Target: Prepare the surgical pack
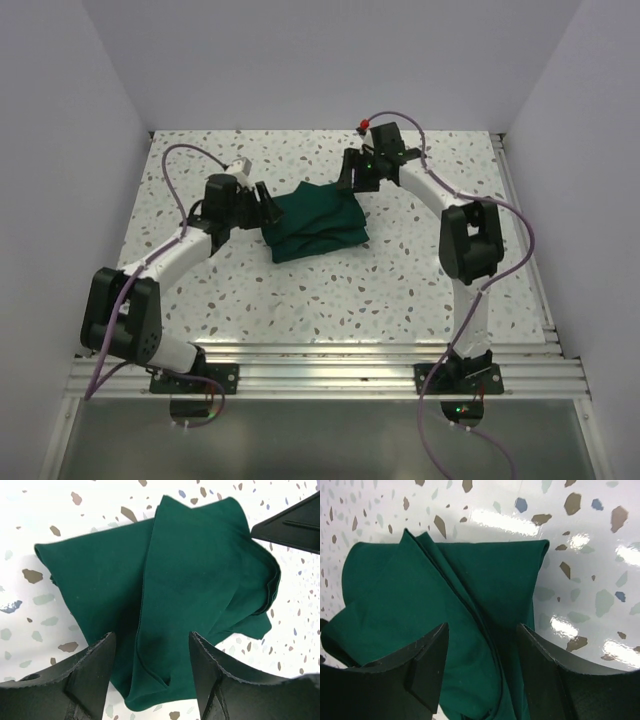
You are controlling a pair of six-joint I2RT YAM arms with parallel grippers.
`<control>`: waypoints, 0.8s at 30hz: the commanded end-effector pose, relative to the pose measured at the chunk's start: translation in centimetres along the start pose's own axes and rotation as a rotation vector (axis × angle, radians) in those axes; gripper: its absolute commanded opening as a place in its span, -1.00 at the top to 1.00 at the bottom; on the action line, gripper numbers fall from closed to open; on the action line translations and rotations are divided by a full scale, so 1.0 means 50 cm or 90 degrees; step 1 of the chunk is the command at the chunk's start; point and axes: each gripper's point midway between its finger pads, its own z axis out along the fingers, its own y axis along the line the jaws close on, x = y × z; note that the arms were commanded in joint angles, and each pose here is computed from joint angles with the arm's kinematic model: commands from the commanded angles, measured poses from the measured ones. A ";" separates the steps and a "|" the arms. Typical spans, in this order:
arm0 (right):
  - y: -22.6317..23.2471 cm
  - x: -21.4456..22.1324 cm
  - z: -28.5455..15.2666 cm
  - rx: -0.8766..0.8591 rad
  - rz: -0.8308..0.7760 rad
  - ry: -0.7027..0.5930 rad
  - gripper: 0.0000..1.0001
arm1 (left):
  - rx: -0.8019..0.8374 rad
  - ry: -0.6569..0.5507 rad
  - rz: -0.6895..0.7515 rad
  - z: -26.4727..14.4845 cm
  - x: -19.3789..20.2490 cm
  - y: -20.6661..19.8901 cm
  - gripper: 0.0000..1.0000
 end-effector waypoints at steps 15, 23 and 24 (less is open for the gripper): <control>0.044 0.069 0.003 -0.117 0.016 0.068 0.40 | 0.063 0.008 0.023 0.027 -0.006 -0.026 0.48; 0.060 0.051 -0.042 -0.135 0.014 0.027 1.00 | 0.103 0.003 0.038 -0.001 0.008 -0.044 1.00; 0.053 0.064 -0.045 -0.134 0.022 0.031 1.00 | 0.105 0.002 0.040 -0.009 0.013 -0.044 1.00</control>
